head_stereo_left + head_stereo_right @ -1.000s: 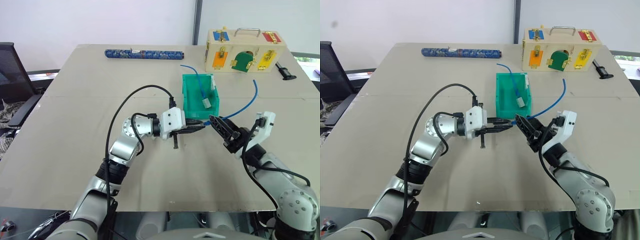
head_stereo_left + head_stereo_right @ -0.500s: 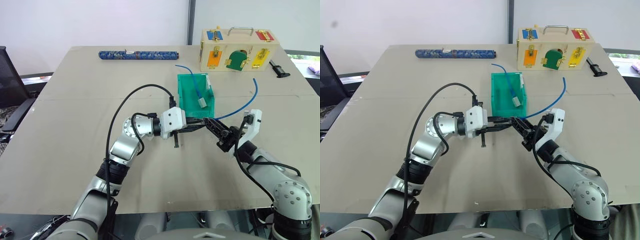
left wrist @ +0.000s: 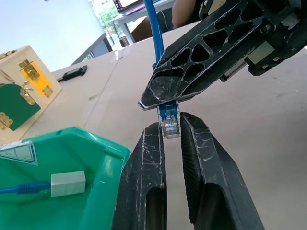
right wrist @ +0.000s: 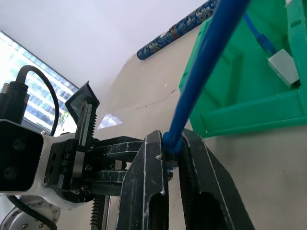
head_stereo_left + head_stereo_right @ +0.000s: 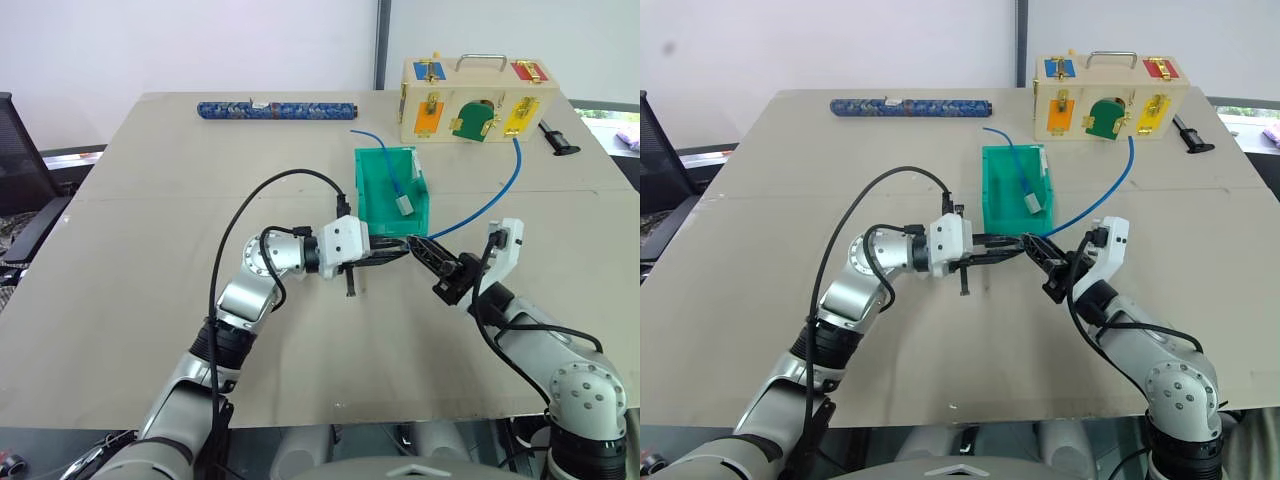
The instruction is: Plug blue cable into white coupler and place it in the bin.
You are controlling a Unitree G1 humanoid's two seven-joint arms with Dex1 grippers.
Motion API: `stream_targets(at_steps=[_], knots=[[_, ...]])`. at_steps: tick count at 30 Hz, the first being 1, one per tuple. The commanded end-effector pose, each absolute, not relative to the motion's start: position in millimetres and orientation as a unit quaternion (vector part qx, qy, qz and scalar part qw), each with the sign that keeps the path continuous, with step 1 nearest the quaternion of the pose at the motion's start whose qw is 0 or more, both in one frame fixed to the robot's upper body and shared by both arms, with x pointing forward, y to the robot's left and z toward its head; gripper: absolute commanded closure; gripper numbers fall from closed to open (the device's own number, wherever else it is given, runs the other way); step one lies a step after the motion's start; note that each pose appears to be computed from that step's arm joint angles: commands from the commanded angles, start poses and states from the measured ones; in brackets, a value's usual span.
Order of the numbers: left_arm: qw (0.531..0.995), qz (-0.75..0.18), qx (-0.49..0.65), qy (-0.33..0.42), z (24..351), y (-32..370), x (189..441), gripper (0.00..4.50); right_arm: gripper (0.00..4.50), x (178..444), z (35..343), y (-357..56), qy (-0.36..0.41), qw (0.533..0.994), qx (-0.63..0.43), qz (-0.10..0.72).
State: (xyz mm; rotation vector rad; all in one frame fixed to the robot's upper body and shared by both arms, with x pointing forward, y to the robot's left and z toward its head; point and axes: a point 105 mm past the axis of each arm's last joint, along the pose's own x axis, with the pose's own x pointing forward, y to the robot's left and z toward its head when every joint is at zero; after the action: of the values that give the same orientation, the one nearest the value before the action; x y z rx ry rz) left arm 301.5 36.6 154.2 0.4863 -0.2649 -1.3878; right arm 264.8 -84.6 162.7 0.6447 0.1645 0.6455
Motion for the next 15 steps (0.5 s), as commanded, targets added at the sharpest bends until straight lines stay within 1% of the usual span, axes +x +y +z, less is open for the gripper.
stream_targets(at_steps=[1, 2, 4, 6, 7, 9, 12, 15], knots=[[0.760, -0.612, 0.176, -0.125, 175.7, 54.7, 300.2, 2.43, 4.50, 262.5, 170.2, -82.2, 0.065, 0.890, 0.311, 0.327], [0.771, -0.607, 0.155, -0.111, 177.8, 62.6, 300.4, 1.94, 4.50, 262.5, 169.9, -82.4, 0.065, 0.890, 0.310, 0.328], [0.795, -0.591, 0.115, -0.076, 180.2, 83.5, 300.9, 1.15, 4.50, 262.5, 168.1, -83.6, 0.066, 0.891, 0.305, 0.329], [0.821, -0.562, 0.084, -0.055, 183.0, 101.9, 304.4, 1.15, 4.50, 262.9, 167.0, -84.6, 0.066, 0.891, 0.304, 0.331], [0.843, -0.532, 0.065, -0.040, 180.3, 117.5, 308.7, 1.15, 4.50, 263.7, 166.0, -84.9, 0.066, 0.891, 0.302, 0.333], [0.871, -0.488, 0.046, -0.015, 170.0, 142.5, 308.5, 1.15, 4.50, 265.3, 164.8, -85.3, 0.065, 0.891, 0.300, 0.334], [0.889, -0.457, 0.029, 0.004, 158.5, 158.8, 301.2, 1.15, 4.50, 266.9, 163.8, -86.4, 0.063, 0.891, 0.300, 0.335], [0.897, -0.441, 0.022, 0.034, 139.9, 171.0, 289.4, 1.15, 4.50, 267.9, 160.3, -87.3, 0.065, 0.892, 0.297, 0.335]])
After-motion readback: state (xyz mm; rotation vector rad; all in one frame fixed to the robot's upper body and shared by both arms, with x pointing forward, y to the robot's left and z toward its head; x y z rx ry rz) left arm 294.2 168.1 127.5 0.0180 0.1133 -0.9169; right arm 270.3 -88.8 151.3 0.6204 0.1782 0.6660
